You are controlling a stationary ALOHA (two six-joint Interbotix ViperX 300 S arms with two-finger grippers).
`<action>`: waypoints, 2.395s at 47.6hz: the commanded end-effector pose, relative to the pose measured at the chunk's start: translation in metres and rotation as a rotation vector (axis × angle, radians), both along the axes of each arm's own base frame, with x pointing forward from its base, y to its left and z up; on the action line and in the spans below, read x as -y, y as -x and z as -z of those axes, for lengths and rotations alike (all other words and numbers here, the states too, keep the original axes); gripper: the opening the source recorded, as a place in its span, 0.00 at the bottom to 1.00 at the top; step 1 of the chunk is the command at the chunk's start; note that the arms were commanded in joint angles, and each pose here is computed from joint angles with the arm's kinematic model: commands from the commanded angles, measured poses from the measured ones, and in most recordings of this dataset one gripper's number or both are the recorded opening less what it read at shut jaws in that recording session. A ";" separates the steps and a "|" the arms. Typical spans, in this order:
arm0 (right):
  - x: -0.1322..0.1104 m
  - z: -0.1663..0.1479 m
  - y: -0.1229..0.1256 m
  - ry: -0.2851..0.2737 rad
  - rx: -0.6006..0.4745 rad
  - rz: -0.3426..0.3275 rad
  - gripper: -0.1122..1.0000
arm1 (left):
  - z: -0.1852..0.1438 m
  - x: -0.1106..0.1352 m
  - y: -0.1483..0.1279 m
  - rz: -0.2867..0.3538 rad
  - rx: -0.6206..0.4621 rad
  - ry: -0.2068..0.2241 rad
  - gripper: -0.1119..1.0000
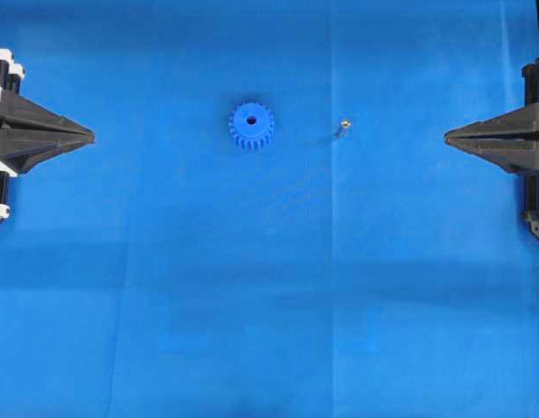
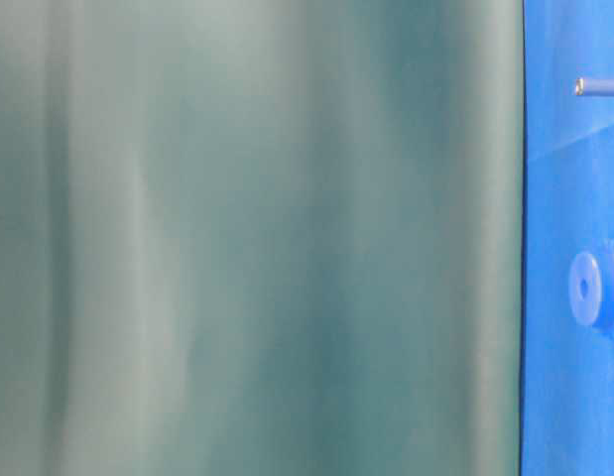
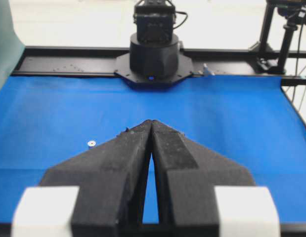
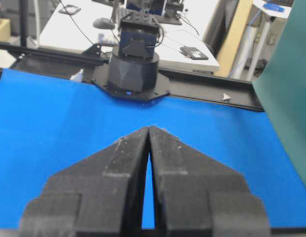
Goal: Insert the shaft placed at a random location into the center hole of the small gear at another random location.
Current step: 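Move the right gripper left over the silver shaft, fingers open, then lower and close the right gripper on the silver shaft, lift it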
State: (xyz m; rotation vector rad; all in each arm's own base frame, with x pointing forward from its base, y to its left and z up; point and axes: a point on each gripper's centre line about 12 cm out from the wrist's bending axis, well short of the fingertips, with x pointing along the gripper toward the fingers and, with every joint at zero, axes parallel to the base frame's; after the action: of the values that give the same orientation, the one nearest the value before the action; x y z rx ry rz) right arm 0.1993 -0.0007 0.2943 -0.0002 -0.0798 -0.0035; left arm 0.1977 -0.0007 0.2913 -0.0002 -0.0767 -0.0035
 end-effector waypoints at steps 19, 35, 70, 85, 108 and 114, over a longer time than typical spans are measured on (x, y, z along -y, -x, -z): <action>0.012 0.005 -0.010 -0.010 -0.080 0.056 0.05 | -0.007 0.002 0.002 0.012 0.014 0.005 0.10; 0.039 0.048 -0.037 -0.055 -0.168 0.171 0.36 | -0.004 0.002 0.002 0.012 0.008 0.005 0.10; 0.079 0.163 -0.097 -0.141 -0.383 0.326 0.75 | 0.004 -0.001 0.006 -0.004 -0.020 0.006 0.10; 0.081 0.183 -0.096 -0.165 -0.442 0.351 0.74 | 0.005 -0.001 0.007 -0.007 -0.025 0.006 0.10; 0.078 0.187 -0.098 -0.157 -0.456 0.339 0.36 | 0.006 -0.005 0.007 -0.025 -0.029 0.006 0.10; 0.078 0.187 -0.099 -0.149 -0.457 0.330 0.15 | 0.006 -0.005 0.007 -0.025 -0.026 0.008 0.10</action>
State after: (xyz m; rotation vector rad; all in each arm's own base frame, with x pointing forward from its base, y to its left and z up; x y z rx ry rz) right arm 0.2930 -0.0786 0.1012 0.1428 0.4095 -0.3475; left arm 0.1898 0.0037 0.2812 -0.0073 -0.0369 0.0194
